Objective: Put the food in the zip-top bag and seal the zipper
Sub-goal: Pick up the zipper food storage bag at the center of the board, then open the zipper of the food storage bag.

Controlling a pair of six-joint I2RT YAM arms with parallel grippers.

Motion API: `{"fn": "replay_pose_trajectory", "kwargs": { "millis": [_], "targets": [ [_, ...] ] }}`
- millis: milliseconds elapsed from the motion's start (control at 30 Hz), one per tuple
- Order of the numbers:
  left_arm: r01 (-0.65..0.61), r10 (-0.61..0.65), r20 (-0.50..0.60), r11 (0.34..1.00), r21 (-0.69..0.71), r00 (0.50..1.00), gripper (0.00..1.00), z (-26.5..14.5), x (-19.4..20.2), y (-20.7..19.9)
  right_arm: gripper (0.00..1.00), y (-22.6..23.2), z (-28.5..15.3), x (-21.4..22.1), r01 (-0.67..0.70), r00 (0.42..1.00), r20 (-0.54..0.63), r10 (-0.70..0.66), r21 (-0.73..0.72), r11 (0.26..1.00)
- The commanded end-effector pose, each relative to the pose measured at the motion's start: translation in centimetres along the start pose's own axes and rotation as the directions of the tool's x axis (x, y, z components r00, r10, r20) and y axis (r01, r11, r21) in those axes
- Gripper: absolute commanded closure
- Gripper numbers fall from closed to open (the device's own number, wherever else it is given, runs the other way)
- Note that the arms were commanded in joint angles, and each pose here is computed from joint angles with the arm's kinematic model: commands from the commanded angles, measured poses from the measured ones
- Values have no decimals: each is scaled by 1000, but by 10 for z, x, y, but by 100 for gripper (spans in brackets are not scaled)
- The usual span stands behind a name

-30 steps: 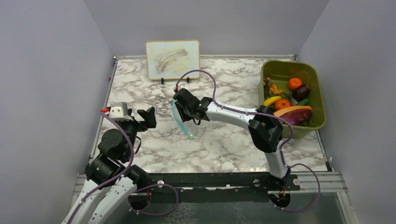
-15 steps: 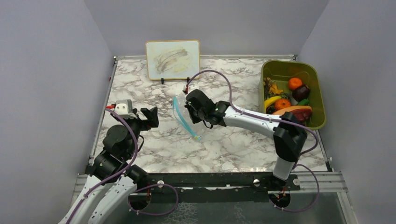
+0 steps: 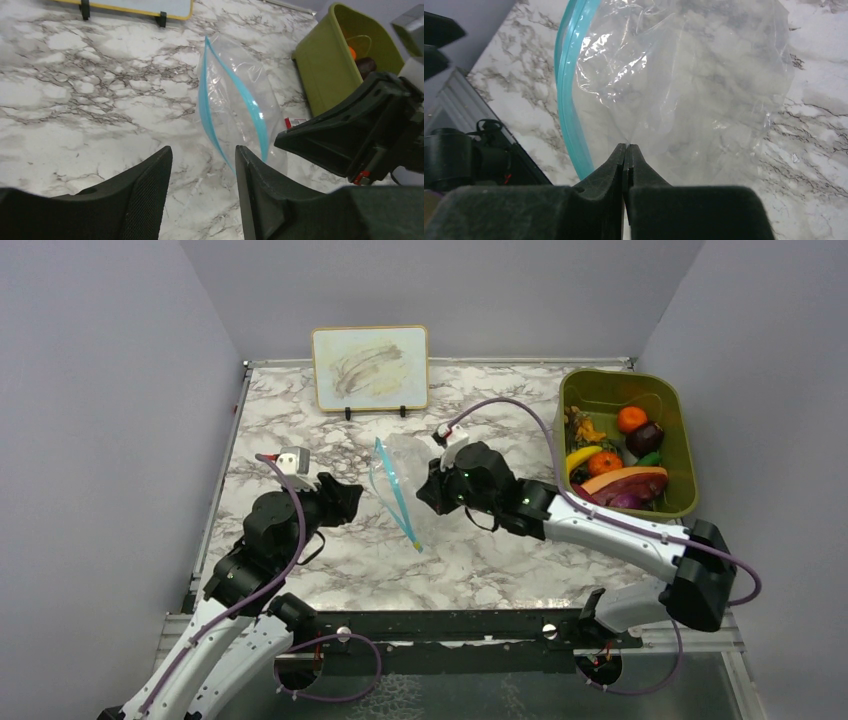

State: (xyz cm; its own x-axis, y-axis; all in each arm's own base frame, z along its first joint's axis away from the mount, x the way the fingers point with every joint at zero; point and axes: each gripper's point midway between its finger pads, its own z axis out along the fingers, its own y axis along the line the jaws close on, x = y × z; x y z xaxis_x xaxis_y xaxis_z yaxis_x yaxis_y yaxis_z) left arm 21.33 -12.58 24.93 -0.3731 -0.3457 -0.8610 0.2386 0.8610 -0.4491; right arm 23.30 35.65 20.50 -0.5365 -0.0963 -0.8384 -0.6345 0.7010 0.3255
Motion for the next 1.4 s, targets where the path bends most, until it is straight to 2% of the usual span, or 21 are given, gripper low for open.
{"fn": "replay_pose_trajectory", "kwargs": {
  "millis": [0,133,300,367,500,700,767,900,933,1133,1267,1367],
  "targets": [
    [165,-153,-105,980,113,983,50,-4,9,-33,99,30,-34,-37,-47,976,200,82,-172,984],
    [207,-177,-143,951,229,974,47,-1,8,-59,99,33,-60,-53,-68,946,296,131,-214,974],
    [274,-222,-173,878,394,960,35,-6,1,-93,99,39,-71,-55,-70,944,296,147,-255,964],
    [288,-236,-175,867,405,956,33,-4,1,-96,99,42,-75,-56,-74,942,296,158,-275,959],
    [302,-257,-171,889,343,951,32,7,8,-84,99,47,-79,-57,-67,940,300,161,-299,952],
    [279,-248,-142,919,278,958,51,16,12,-69,99,48,-79,-54,-63,947,284,153,-302,951],
    [265,-239,-127,926,268,963,63,17,10,-67,99,46,-76,-49,-66,950,273,151,-298,952],
    [235,-217,-97,939,252,971,96,18,5,-62,99,43,-72,-42,-78,954,256,155,-289,954],
    [226,-209,-93,942,246,973,100,19,5,-61,99,42,-71,-41,-81,955,252,156,-285,955],
    [182,-172,-64,954,239,983,100,20,5,-55,99,35,-65,-35,-111,960,224,167,-243,964],
    [119,-113,-43,973,196,993,100,23,2,-46,72,16,-60,-35,-198,959,186,215,-108,974],
    [54,-49,-32,984,172,998,100,25,-2,-43,55,7,-61,-39,-231,959,161,231,-21,973]
  ]
}}
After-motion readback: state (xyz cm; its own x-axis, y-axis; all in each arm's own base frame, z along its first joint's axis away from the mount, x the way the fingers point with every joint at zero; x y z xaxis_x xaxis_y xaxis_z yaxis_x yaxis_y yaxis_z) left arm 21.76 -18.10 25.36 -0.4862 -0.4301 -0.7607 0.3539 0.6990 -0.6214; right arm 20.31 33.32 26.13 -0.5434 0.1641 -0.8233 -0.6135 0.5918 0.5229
